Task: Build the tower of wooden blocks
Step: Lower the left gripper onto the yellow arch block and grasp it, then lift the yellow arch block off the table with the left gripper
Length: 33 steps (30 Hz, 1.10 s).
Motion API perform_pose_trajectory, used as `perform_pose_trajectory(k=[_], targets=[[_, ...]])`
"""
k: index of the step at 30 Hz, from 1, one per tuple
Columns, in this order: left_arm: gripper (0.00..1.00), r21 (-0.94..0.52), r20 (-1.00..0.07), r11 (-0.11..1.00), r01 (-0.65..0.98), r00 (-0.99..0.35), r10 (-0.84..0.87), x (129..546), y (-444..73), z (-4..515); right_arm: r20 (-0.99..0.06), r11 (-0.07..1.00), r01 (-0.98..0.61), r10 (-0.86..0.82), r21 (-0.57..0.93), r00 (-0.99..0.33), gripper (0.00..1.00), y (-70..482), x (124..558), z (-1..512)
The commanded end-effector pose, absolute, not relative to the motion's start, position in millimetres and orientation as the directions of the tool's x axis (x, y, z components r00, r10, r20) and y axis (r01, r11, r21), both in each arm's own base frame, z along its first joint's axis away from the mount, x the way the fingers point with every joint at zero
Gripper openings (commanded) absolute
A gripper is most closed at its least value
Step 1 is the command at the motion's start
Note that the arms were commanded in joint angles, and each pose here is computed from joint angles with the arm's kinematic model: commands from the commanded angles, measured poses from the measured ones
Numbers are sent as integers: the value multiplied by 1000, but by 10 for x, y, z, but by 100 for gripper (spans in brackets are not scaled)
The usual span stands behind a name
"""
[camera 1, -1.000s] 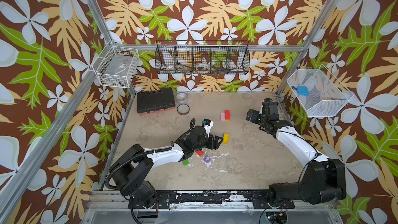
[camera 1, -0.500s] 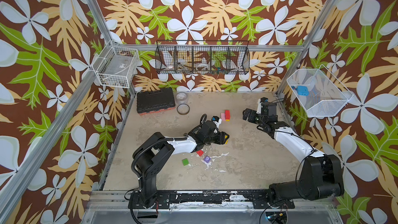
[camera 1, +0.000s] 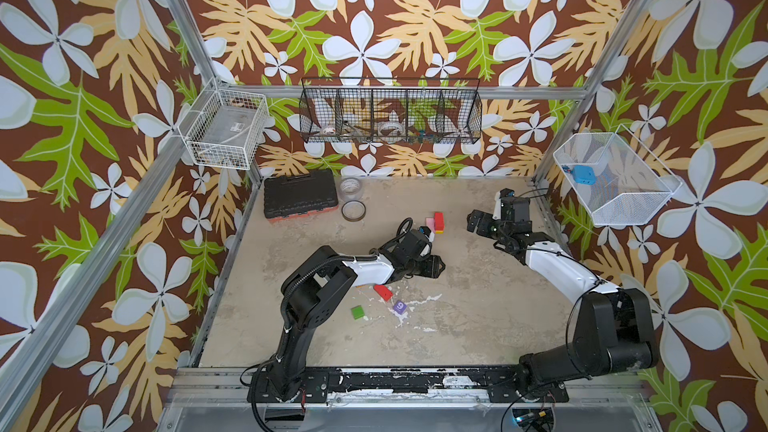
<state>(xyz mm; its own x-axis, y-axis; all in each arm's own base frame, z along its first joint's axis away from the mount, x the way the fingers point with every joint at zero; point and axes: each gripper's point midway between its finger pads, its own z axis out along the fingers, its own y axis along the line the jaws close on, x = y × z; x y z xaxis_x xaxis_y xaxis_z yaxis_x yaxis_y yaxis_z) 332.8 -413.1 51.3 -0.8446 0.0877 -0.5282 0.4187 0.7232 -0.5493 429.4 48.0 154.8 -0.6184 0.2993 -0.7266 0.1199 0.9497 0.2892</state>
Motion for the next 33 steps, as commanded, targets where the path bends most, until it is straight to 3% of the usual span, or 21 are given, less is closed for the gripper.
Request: perform_pose_trajectory(k=[1,18,33], targets=[[60,-521,-523,743,421,-845,112,3336,-4097,446,-733,949,113,299,293,-611,100,492,4339,1588],[58,-701,-433,570,429,-891,138,3165,-4319,509,-724,946,102,303,308,-620,100,525,4327,1572],[48,-741,-395,551,385,-913,107,3256,-4317,452,-708,944,96,301,315,-638,100,562,4357,1508]])
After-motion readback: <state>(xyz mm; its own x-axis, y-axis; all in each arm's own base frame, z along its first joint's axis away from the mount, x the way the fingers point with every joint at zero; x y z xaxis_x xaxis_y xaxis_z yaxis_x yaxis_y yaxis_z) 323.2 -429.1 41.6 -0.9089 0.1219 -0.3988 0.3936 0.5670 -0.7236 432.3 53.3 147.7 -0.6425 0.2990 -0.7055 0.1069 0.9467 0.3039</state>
